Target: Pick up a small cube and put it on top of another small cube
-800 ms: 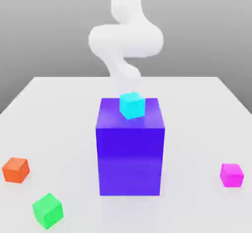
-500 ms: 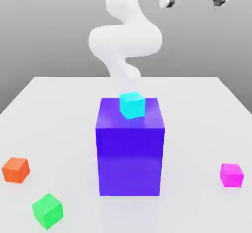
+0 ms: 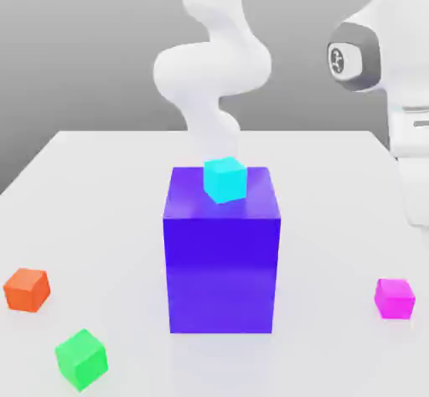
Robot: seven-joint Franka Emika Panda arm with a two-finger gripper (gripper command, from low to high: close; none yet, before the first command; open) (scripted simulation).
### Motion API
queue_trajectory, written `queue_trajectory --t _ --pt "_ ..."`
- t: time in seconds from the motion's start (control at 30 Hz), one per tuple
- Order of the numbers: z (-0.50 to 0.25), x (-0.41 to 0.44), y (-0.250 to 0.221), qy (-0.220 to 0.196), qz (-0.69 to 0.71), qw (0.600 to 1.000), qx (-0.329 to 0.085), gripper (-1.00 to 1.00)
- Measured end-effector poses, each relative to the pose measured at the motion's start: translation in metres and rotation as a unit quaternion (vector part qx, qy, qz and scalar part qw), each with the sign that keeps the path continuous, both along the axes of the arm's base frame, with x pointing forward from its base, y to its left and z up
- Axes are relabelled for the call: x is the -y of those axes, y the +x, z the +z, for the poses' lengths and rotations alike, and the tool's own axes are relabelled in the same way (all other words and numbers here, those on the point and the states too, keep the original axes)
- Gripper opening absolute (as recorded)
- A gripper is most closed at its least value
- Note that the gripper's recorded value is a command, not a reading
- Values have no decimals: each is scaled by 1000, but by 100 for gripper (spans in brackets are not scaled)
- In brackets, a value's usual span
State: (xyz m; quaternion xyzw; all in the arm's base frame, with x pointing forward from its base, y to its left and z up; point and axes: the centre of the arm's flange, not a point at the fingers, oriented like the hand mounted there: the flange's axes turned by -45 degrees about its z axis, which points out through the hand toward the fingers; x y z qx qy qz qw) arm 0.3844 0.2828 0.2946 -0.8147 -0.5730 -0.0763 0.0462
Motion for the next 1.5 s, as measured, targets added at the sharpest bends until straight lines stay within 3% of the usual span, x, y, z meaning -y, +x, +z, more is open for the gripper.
queue_trajectory --t 0.23,0.4,0.43,0.67,0.87,1.2,1.5 --pt "-98 -23 -54 -79 138 987 -21 0" --pt "-157 -24 -59 -86 153 984 -22 0" --pt "-165 -24 -60 -86 152 984 -23 -100" --pt "-164 -24 -60 -87 153 984 -23 -100" --pt "-106 -18 -54 -87 139 986 -24 -100" --pt "-87 110 42 -75 -121 989 -47 -100" --pt "-72 258 88 -62 -357 930 -64 -100"
